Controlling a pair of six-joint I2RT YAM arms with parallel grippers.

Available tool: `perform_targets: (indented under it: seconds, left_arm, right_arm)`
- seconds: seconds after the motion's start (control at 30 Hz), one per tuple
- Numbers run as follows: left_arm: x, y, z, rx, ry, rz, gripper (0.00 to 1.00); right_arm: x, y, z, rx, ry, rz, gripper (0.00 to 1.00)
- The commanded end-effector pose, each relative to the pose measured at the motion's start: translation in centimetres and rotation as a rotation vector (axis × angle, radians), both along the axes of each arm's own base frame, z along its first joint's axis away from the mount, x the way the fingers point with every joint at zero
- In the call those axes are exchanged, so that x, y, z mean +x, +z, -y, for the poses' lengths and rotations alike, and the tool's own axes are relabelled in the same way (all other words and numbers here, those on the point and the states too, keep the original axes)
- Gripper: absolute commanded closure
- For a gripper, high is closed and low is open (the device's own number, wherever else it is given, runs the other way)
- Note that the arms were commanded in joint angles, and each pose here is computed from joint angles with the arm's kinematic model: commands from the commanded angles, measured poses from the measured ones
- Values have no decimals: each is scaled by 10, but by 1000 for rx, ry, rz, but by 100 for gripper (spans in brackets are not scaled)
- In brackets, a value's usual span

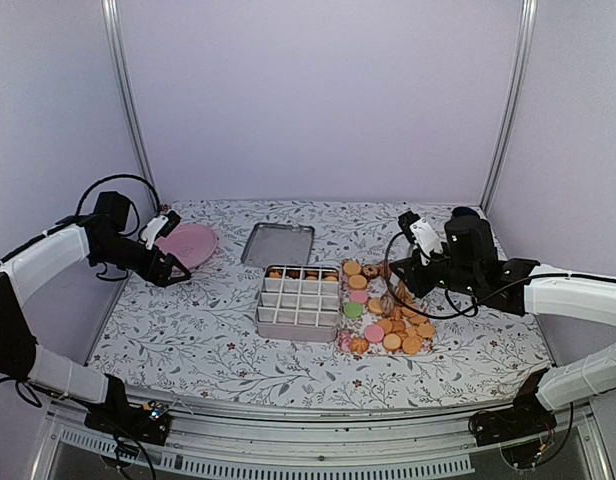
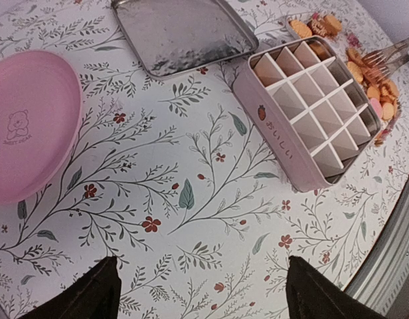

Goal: Pack the cookies
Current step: Pick up the fake cookies from the plate, then place the fake cookies in the empty pocket of the box.

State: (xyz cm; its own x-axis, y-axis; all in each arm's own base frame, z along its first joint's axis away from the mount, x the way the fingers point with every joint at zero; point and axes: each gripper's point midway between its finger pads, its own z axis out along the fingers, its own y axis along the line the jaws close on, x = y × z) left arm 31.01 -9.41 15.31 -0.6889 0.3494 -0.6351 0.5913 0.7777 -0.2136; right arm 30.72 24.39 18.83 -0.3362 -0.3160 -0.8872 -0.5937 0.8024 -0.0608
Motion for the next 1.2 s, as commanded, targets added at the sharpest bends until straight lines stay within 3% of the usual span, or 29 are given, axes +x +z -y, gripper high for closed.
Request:
perform_targets:
  seconds: [0.0, 0.13, 0.3, 0.53, 0.73, 0.97, 1.17]
  left_arm:
    - [4, 7, 4, -4, -9, 28, 13]
    - [4, 6, 4, -3, -11, 28, 14]
    - [4, 5, 3, -3, -10, 25, 13]
    - [4, 7, 3, -2, -10, 30, 13]
    - [5, 8, 3, 0, -2, 30, 13]
    - [4, 7, 2, 7, -2, 33, 13]
    - [4, 4, 3, 2, -2, 20, 13]
  right_arm:
    - [-3, 11, 1, 26, 7, 21, 62]
    - [-7, 1, 0, 34, 14, -11, 66]
    - [-8, -1, 2, 38, -4, -10, 78]
    - [1, 51, -6, 98, 3, 76, 96]
    - [9, 120, -31, 187, 61, 169, 100]
    - [16, 141, -68, 258, 144, 193, 100]
    - [16, 144, -147, 344, 291, 138, 100]
